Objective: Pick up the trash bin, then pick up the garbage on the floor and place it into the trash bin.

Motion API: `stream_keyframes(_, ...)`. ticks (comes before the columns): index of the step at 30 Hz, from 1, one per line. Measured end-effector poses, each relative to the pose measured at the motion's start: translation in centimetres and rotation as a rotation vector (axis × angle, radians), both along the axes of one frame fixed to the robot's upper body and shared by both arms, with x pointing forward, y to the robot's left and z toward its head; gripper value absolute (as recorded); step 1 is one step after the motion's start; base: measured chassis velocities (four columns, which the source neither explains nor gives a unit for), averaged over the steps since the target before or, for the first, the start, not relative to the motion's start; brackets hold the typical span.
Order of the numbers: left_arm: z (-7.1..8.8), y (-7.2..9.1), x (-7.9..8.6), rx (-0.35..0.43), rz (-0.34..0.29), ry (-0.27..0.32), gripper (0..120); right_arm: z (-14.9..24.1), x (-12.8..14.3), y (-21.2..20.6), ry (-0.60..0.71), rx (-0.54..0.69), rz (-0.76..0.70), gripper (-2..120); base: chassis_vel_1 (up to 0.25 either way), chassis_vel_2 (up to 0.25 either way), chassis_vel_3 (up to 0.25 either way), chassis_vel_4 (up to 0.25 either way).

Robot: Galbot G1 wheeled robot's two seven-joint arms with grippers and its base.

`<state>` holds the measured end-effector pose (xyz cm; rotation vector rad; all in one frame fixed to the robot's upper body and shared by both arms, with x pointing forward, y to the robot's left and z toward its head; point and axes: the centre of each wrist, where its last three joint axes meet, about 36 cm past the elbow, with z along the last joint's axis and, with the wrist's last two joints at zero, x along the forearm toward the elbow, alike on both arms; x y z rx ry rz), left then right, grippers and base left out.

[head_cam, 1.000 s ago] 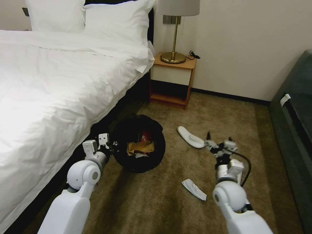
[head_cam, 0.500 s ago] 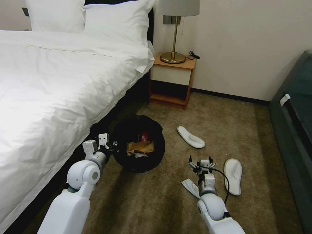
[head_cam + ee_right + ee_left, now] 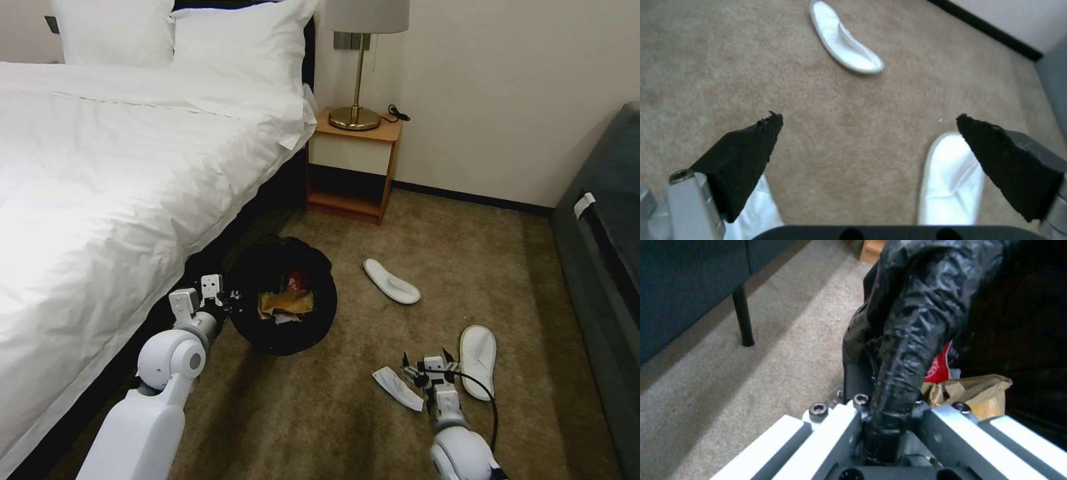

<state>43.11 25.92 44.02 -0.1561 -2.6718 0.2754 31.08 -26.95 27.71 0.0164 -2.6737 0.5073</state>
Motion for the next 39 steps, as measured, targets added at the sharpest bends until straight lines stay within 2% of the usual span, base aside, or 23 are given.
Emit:
stream_keyframes(7,0.1,-0.4,-0.5,0.002,-0.003,-0.008,0,1.7,-0.5,-2.8,0.065,-0.007,0.147,100,0.000,0.000,0.000,0.000)
stream_keyframes(25,0.1,-0.6,-1.2,0.019,-0.005,-0.011,0,1.0,-1.0,-4.0,0.070,0.065,0.351,100,0.000,0.000,0.000,0.000)
stream_keyframes(30,0.0,-0.8,-1.3,0.023,-0.009,-0.010,0,-0.6,-1.1,-5.3,0.077,0.075,0.429,100,0.000,0.000,0.000,0.000)
stream_keyframes(39,-0.1,-0.7,-1.5,0.026,-0.005,-0.007,0,-4.3,-0.6,-6.5,0.122,0.093,0.419,100,0.000,0.000,0.000,0.000)
